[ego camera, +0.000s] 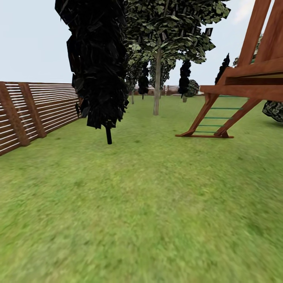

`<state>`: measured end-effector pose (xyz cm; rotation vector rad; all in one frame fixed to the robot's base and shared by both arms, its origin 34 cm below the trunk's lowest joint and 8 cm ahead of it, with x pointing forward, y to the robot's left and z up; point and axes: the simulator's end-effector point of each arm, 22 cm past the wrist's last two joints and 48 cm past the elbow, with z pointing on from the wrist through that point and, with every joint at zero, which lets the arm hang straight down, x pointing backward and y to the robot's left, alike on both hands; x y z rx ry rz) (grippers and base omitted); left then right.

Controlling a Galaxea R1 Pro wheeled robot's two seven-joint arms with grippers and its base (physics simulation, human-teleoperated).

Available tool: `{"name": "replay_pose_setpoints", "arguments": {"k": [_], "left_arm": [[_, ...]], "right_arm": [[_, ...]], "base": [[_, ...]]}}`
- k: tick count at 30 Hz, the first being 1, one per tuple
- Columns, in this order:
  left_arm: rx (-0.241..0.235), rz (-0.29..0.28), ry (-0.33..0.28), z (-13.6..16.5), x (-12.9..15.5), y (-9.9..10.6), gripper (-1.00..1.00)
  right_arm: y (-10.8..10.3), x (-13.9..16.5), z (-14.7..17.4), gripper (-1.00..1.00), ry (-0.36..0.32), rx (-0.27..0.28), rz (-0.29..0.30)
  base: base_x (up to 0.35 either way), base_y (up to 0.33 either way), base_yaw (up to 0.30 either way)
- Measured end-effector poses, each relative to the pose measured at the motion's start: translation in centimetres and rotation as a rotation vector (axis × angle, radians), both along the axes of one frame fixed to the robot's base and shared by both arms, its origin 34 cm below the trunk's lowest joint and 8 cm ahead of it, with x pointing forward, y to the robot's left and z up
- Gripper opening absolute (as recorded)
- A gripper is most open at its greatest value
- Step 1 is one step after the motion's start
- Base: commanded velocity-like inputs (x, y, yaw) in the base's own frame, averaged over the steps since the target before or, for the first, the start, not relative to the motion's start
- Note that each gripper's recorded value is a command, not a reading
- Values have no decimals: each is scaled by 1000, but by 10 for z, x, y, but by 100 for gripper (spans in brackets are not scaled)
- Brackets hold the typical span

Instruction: Take the three Easter eggs out of the wicker basket on the lawn in the garden, then place them on the lawn next to a single tree (choose any tree) so that all three eggs are next to the same tree and none are left in the basket.

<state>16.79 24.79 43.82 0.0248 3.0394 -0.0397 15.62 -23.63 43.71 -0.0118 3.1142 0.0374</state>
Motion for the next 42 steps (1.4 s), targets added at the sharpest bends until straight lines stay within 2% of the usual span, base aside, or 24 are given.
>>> {"name": "replay_pose_setpoints", "arguments": {"k": [42], "left_arm": [[-3, 2, -21, 1, 5, -2, 100]], "right_arm": [[5, 1, 0, 100, -4, 6, -2]], "base": [[339, -85, -27]]}}
